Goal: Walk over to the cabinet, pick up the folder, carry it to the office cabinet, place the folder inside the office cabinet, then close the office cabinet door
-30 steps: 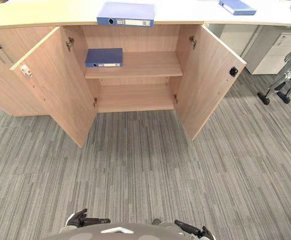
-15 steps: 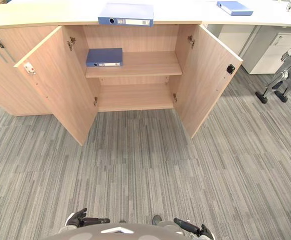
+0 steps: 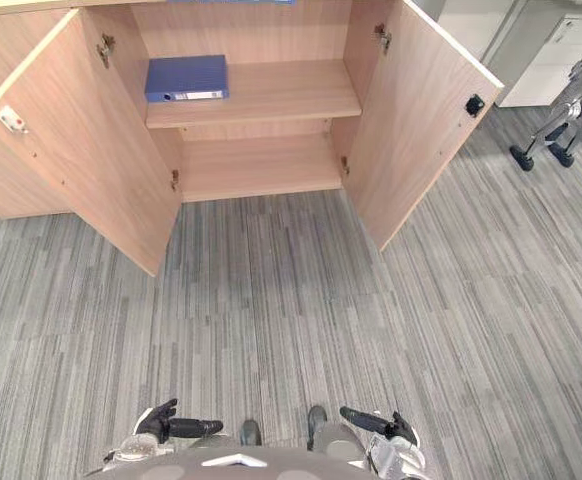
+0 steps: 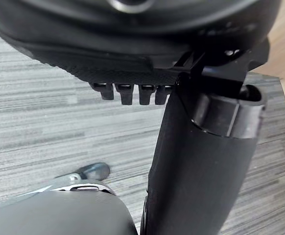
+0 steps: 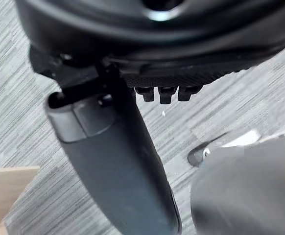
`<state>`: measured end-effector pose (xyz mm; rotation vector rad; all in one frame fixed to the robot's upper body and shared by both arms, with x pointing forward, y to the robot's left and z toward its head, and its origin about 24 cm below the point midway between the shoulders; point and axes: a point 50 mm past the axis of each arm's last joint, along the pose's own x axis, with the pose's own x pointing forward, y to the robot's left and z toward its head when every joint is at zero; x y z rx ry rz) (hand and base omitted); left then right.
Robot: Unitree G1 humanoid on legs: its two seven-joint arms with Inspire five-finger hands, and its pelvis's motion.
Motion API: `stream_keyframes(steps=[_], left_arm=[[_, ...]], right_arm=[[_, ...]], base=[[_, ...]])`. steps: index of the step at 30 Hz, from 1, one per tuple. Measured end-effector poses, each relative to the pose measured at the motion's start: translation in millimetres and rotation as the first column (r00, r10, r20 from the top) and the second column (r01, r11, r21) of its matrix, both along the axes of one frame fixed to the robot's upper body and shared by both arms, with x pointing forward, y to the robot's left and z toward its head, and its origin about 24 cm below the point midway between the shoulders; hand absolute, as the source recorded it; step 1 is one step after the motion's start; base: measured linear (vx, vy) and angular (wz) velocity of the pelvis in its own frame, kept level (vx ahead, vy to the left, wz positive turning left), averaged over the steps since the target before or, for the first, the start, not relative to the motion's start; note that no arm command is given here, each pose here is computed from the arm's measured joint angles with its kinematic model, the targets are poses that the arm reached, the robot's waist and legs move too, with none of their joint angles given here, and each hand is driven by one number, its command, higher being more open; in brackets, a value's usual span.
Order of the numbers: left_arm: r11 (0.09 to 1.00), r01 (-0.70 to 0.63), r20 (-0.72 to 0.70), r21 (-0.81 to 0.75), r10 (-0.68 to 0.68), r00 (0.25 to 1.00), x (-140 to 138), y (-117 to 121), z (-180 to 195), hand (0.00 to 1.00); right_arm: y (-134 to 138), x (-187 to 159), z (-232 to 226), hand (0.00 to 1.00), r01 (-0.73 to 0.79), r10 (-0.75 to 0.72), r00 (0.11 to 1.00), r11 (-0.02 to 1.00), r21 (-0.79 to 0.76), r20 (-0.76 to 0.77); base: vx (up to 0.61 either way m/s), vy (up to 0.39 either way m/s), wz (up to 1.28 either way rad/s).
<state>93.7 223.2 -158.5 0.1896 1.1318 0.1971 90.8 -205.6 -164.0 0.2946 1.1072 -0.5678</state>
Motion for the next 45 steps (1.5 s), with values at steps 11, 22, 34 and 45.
stream_keyframes(steps=[11,22,34,45], left_arm=[[1.0,-0.014,0.024,-0.016,0.014,1.0,10,-4,1,1.0],[0.969,-0.193,0.145,-0.151,0.215,0.966,27,-29,7,1.0],[0.98,-0.162,0.087,-0.118,0.173,0.981,21,-21,2,1.0],[0.984,-0.103,0.068,-0.143,0.113,0.991,26,-40,0,1.0]], right_arm=[[-2,20,8,1.0,-0.015,0.017,0.996,1.0,-0.021,0.089],[-3,14,9,1.0,-0.044,0.048,0.994,0.998,-0.041,0.099],[17,7,2,1.0,-0.024,0.022,0.998,0.999,0.027,0.054],[0,25,9,1.0,-0.056,0.057,0.993,0.998,-0.021,0.1]], base=[[0.24,-0.002,0.28],[0.43,-0.123,0.09],[0.28,0.219,-0.45],[0.36,0.059,-0.14]])
